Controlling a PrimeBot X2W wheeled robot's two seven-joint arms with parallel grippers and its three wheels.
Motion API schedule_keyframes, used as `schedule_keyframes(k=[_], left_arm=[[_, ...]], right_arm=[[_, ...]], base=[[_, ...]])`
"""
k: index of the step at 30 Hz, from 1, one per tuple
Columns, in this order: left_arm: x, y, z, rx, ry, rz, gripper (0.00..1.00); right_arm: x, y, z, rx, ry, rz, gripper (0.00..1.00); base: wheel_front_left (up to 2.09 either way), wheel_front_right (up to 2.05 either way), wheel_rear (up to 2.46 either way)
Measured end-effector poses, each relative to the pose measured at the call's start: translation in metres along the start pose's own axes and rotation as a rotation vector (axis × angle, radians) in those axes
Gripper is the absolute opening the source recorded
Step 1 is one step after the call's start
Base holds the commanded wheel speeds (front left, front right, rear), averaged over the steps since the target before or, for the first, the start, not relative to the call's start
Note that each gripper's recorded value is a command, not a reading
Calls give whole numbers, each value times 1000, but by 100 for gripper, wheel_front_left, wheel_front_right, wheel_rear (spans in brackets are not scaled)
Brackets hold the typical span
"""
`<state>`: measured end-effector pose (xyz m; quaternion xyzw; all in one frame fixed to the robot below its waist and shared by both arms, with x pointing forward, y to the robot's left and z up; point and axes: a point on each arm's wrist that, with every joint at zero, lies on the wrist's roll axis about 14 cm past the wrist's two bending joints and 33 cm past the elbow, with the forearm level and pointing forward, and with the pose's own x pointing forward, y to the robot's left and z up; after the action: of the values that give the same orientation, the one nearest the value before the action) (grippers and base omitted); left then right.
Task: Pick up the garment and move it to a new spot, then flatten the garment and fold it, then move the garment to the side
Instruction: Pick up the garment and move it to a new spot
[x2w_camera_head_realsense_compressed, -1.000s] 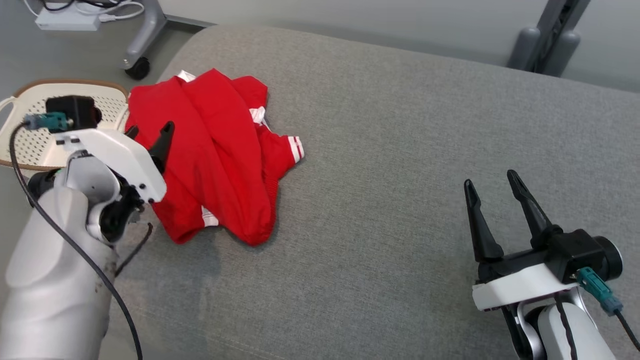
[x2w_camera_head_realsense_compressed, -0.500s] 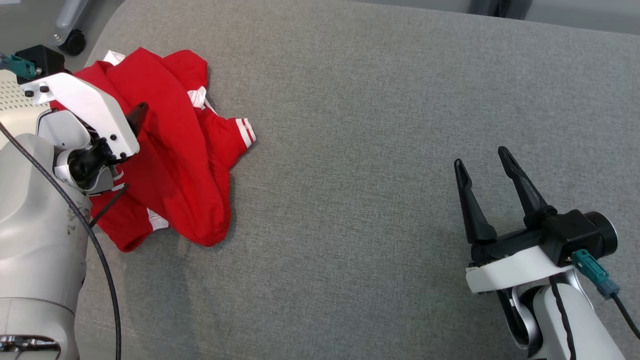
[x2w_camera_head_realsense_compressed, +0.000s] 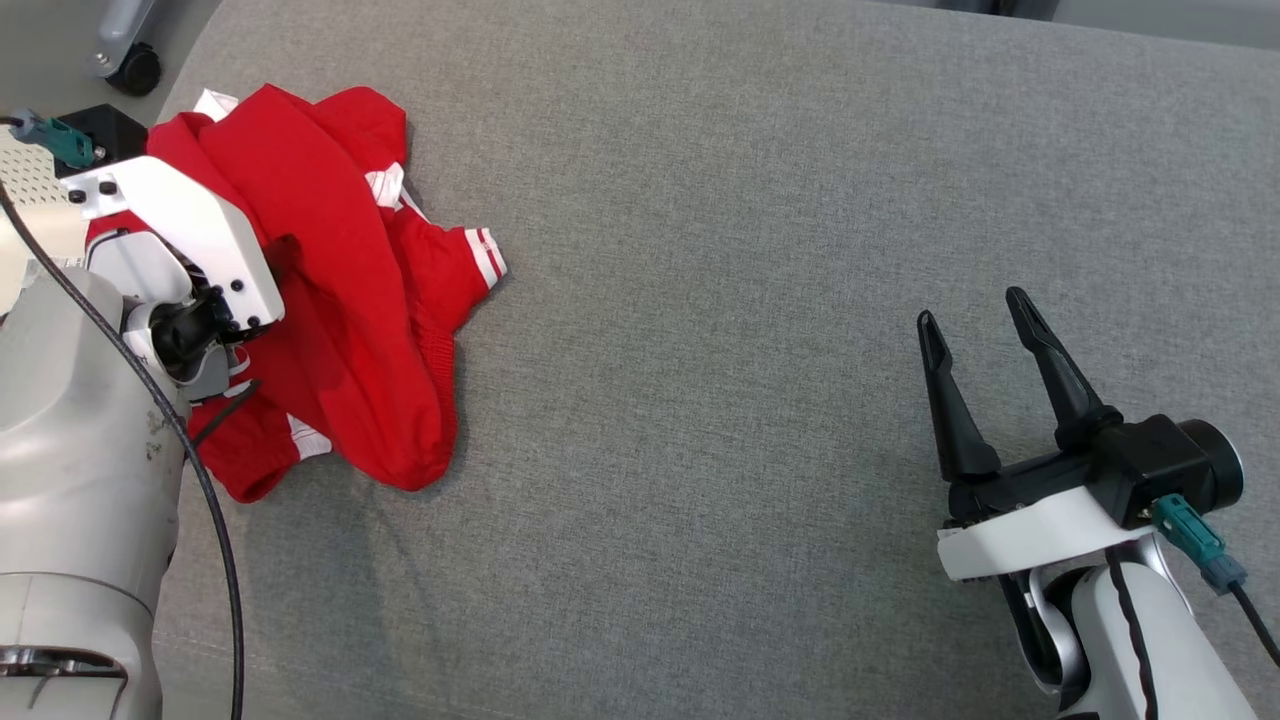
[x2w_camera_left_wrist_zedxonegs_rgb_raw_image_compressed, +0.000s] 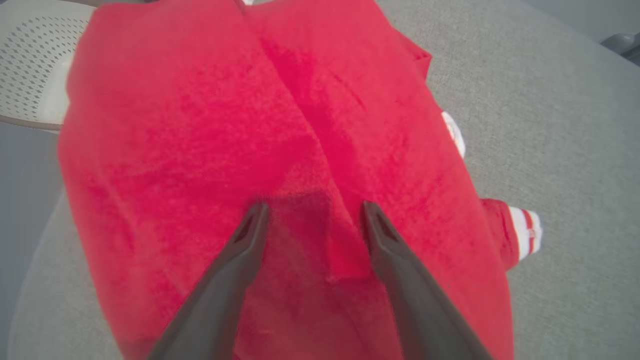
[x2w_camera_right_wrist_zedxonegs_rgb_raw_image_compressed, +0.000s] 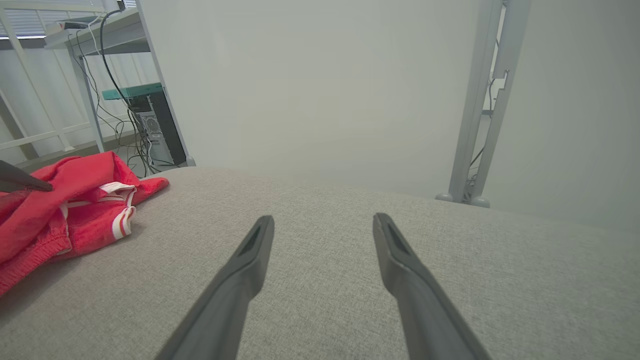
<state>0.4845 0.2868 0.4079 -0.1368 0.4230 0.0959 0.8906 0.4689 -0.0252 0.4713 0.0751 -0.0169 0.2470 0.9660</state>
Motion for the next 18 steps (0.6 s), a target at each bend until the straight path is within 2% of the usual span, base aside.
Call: schedule_keyframes(k=[2,3,10,18], left_arm=[[1,1,-5,0,19,0,16],[2,1,-7,-2,23,2,0],[-2,3,-4,-3,15,2,0],[-24,-7,34,-26,-160,-49,0]], right_arm=[[0,0,-1,1,1,1,100],[1,0,-1,2,2,1,100],[3,1,3,-2,-7,4,100],[0,10,14,-4,-26,14,100]], base=[[0,0,0],[0,0,0],[0,0,0],[0,0,0]])
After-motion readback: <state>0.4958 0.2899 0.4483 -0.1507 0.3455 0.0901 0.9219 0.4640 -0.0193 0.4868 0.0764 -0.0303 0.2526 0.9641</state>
